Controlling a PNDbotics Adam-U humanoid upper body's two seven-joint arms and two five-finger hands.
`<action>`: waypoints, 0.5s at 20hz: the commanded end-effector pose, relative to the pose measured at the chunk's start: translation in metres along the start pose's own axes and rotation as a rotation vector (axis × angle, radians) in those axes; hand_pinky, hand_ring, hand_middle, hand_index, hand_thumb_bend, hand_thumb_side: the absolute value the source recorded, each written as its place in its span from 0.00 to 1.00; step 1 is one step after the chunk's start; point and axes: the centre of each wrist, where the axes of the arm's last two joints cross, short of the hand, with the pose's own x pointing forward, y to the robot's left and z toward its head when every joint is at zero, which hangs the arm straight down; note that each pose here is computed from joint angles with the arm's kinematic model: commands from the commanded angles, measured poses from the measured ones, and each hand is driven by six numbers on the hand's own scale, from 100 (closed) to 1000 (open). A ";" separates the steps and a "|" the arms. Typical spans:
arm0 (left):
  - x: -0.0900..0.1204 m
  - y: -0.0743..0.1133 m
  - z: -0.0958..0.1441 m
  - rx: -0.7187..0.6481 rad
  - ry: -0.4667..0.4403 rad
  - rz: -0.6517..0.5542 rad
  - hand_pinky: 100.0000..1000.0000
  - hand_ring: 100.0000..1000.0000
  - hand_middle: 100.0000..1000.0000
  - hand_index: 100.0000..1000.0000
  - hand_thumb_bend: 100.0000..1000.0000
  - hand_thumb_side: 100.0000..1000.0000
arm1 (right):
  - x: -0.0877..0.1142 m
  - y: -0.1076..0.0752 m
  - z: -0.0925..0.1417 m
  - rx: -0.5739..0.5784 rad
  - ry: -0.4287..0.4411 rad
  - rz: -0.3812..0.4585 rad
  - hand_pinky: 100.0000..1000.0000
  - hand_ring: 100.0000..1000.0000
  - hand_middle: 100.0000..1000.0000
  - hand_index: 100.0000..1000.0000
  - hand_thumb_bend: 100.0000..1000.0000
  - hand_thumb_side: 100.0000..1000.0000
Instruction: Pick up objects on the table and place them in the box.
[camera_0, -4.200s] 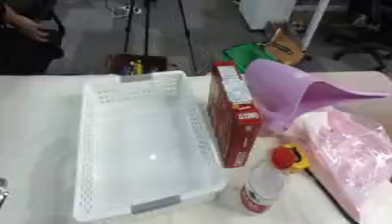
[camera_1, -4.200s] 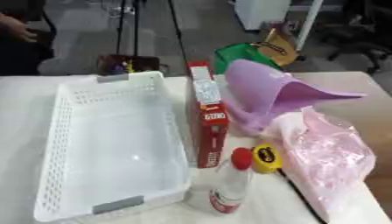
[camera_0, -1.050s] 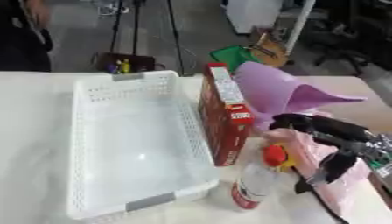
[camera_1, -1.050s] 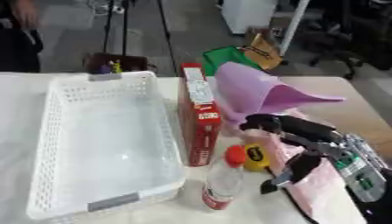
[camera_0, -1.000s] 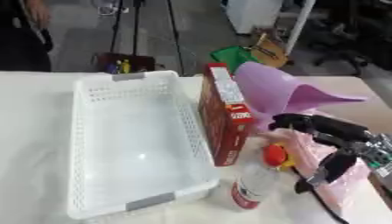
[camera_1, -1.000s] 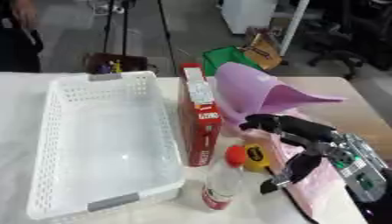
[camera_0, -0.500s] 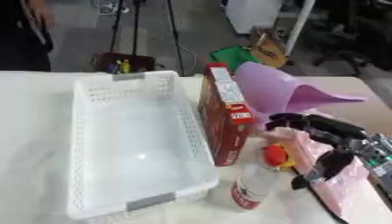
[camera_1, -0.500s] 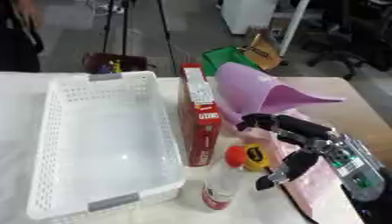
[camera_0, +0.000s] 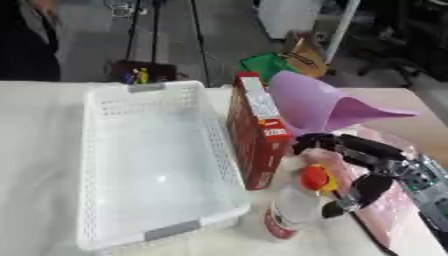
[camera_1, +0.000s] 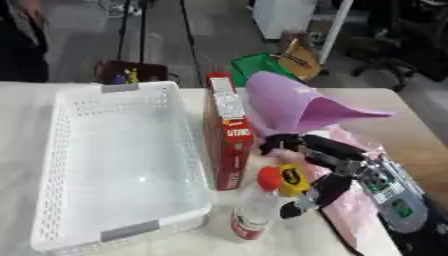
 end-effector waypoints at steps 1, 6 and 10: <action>0.005 0.005 -0.008 0.001 -0.044 -0.012 0.83 0.81 0.72 0.71 0.00 1.00 | 0.005 -0.010 0.001 0.194 -0.163 0.144 0.94 1.00 0.79 0.95 0.83 0.64; 0.004 0.005 -0.008 0.001 -0.043 -0.013 0.83 0.81 0.72 0.71 0.00 1.00 | 0.007 -0.002 -0.001 0.210 -0.163 0.119 0.94 1.00 0.79 0.95 0.80 0.63; 0.004 0.006 -0.008 0.002 -0.042 -0.013 0.83 0.81 0.72 0.71 0.00 1.00 | 0.007 0.004 -0.001 0.225 -0.158 0.095 0.94 1.00 0.79 0.95 0.79 0.62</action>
